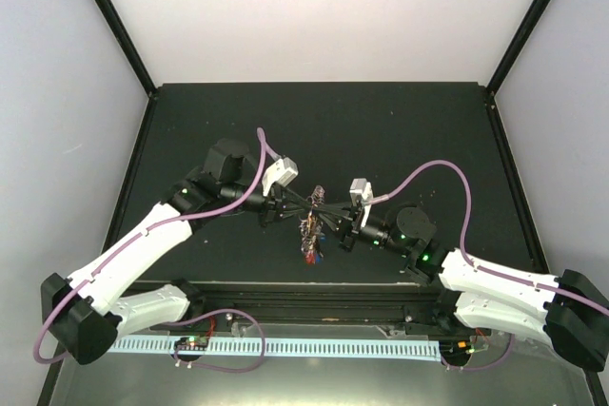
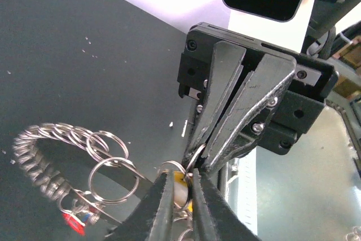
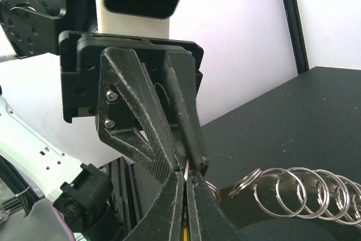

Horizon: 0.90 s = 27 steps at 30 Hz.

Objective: Remove the keys from the keyring

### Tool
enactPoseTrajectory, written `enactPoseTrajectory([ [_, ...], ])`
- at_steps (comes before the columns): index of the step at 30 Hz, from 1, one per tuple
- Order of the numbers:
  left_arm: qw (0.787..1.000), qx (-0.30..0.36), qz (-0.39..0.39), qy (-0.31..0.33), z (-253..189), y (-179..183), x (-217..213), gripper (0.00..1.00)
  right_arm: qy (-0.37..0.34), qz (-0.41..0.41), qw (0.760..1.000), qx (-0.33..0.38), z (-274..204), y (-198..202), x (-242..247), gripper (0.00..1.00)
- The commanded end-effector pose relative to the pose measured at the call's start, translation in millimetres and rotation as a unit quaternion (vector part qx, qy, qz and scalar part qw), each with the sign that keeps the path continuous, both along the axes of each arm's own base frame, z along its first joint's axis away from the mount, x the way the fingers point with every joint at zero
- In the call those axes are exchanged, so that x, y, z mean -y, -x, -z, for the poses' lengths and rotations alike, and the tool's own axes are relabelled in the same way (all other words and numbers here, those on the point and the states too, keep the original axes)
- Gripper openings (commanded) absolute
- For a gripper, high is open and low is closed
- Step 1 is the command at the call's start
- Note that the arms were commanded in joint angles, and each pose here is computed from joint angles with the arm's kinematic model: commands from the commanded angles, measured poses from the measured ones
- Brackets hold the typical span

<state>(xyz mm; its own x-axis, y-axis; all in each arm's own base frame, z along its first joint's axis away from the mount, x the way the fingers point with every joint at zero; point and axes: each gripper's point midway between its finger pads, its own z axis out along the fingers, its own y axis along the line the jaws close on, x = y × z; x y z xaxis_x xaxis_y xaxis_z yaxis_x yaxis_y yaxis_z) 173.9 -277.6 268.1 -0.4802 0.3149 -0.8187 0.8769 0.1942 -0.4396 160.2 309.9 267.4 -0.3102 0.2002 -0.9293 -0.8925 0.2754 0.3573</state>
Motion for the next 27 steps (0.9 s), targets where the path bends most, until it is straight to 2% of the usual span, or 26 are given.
enactPoseTrajectory([
  [1,1.0,0.008,0.018,0.009,-9,3,6,0.06,-0.057,-0.011,0.998,0.038,-43,7,2,0.01],
  [3,1.0,0.009,0.021,0.009,-10,5,7,0.02,-0.058,-0.007,0.998,0.036,-43,6,3,0.01],
  [15,0.998,0.046,0.029,0.037,-27,14,3,0.01,-0.035,0.081,0.996,-0.007,-31,-12,31,0.01],
  [27,0.993,0.083,0.044,0.071,-47,27,-2,0.02,-0.022,0.051,0.995,-0.089,-15,-9,23,0.01],
])
